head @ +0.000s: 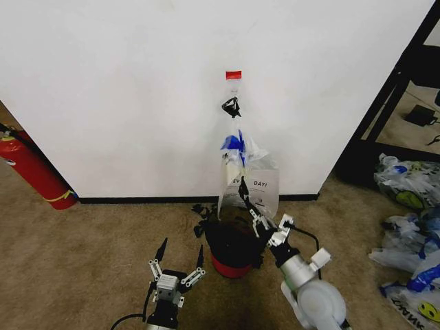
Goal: Pick up the garbage bag from the wall and place it over the trash bin.
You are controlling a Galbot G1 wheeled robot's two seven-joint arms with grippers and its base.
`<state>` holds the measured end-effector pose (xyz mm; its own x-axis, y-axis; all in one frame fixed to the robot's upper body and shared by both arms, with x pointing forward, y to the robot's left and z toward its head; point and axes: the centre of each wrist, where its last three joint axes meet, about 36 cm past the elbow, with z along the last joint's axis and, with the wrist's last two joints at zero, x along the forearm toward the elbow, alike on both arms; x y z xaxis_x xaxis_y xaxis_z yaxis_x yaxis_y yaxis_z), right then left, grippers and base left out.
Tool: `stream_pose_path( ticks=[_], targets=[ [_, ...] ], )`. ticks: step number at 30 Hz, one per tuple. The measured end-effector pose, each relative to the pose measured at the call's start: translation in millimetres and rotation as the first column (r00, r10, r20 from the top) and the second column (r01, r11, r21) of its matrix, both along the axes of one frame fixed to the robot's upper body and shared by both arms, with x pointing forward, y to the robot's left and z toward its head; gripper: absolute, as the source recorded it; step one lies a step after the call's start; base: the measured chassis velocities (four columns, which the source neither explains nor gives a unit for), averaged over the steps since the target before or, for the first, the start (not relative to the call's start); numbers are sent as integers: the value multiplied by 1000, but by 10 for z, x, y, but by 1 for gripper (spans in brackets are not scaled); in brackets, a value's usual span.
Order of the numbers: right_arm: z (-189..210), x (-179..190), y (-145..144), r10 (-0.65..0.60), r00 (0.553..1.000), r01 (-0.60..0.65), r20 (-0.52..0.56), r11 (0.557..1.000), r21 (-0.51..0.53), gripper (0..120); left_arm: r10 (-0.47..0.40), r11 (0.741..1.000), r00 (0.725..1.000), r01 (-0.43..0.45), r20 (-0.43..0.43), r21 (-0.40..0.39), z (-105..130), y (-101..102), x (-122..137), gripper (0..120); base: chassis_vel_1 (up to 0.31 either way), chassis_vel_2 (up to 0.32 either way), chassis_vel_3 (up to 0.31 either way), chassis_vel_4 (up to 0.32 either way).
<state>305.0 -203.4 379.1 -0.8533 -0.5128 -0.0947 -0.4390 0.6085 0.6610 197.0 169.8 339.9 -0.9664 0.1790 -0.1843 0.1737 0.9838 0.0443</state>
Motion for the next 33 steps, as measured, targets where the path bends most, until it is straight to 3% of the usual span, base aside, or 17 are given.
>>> stream_pose_path(
  ticks=[5,15,33],
  targets=[
    [-111,-280,-3,14,1000,-12,22,994,-107,0,0,1000,1000,0,1,-11,-9,-7,18,100,0,0,0,0],
    [-198,-591,-80,48,998,-39,38,974,-222,0,-1,1000,1000,1,-1,-16,-29,0,41,100,0,0,0,0],
    [-445,-933,-193,174,976,-95,131,882,-461,0,-1,1000,1000,1,-6,-19,-46,-4,50,100,0,0,0,0]
  ],
)
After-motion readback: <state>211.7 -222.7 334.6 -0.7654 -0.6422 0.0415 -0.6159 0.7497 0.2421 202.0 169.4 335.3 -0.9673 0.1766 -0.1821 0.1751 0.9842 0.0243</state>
